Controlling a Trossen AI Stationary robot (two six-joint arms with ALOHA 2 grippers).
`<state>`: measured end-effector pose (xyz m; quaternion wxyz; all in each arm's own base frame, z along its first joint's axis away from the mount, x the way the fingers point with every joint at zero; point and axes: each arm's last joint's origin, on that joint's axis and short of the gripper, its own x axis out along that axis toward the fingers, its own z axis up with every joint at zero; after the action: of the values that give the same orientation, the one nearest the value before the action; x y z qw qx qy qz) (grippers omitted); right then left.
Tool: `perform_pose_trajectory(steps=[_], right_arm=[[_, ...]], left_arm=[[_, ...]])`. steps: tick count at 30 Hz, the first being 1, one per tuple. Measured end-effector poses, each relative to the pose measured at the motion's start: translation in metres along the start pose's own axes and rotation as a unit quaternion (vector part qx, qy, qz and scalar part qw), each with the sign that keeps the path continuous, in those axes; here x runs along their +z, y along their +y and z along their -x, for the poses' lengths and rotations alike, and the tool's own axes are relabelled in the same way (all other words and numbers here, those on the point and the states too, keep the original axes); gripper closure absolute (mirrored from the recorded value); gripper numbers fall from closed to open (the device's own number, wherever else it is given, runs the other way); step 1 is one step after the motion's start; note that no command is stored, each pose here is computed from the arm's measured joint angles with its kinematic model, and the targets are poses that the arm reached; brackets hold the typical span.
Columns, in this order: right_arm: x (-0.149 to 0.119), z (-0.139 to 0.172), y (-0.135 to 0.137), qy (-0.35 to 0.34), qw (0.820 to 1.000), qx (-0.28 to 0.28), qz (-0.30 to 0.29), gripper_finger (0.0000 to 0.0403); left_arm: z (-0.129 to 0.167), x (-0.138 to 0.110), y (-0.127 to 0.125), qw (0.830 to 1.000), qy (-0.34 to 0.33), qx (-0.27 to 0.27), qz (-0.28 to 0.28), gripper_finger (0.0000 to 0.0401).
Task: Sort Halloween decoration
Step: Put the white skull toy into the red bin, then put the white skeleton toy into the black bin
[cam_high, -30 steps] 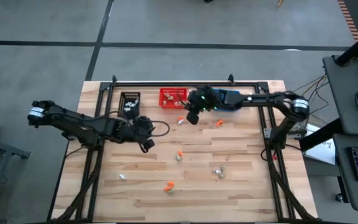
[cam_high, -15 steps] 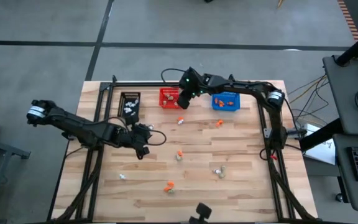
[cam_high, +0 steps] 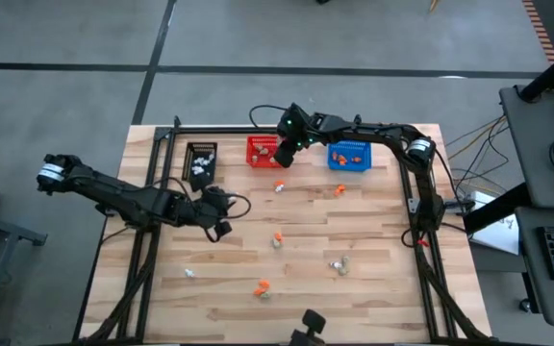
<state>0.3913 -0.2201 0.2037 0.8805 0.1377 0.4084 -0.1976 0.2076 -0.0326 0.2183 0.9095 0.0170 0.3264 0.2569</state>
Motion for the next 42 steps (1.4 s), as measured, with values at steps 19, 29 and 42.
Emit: perform_pose_trajectory(steps=[19,29,42], right_arm=[[0.001,0.006,0.003,0.003,1.0,0.002,0.0,0.0238],[-0.002,0.04,0.037,0.044,0.998,0.023,0.027,0.0265],[-0.031,0.07,0.111,0.12,0.984,0.071,0.112,0.0287]], left_arm=[[0.001,0.004,-0.001,1.0,-0.003,-0.006,0.014,0.0315],[0.008,0.017,-0.003,0.998,0.01,-0.057,0.033,0.0315],[0.03,0.021,-0.007,0.962,0.168,-0.208,0.052,0.0315]])
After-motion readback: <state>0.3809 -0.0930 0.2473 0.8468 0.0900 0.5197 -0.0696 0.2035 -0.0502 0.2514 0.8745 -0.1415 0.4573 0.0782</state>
